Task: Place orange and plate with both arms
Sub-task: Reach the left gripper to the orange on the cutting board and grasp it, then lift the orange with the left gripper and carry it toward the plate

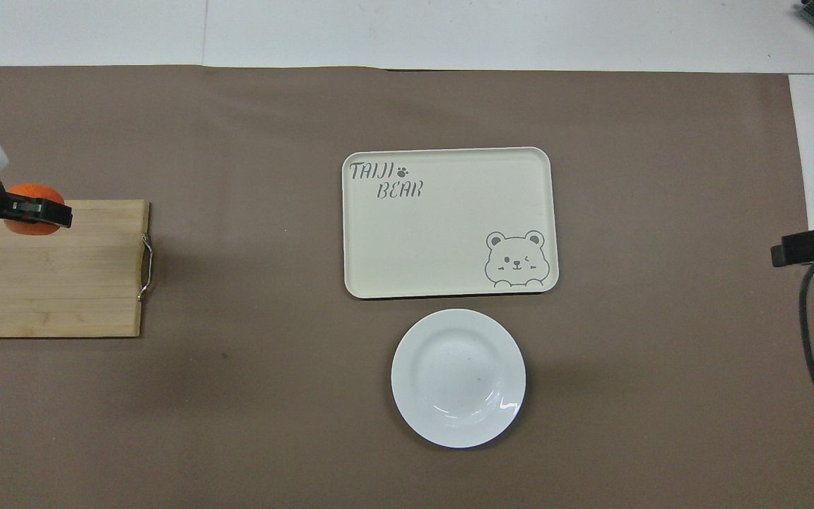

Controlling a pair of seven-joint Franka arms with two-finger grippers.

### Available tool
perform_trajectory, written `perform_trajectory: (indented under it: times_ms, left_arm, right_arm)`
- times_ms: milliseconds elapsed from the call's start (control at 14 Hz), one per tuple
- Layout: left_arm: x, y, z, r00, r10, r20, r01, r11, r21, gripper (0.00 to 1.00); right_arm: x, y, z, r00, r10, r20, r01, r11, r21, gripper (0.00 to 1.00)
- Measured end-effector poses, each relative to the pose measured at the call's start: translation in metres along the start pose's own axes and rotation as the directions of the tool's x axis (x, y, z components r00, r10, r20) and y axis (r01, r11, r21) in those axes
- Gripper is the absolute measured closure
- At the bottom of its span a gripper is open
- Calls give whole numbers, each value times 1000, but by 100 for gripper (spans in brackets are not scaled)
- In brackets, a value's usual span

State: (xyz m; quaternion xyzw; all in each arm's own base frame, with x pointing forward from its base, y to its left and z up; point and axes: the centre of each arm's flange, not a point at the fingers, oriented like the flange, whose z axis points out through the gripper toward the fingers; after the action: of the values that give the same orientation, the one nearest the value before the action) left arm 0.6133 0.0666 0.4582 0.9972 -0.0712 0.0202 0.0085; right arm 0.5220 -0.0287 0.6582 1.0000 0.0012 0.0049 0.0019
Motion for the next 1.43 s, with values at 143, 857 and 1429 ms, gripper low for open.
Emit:
perform_trajectory:
  times_ms: [143,857,1429]
  left_arm:
    - [-3,21,-24,999,-34,7,34,999,-4,26]
    - [-39,103,-135,995,-27,96,29,999,-16,26]
    - [-50,193,-152,994,-16,104,17,1000,-4,26]
  right_arm:
    - [0,0,0,1000,0,0,0,1000,0,0]
    - [0,0,0,1000,0,0,0,1000,0,0]
    - [0,0,0,1000,0,0,0,1000,0,0]
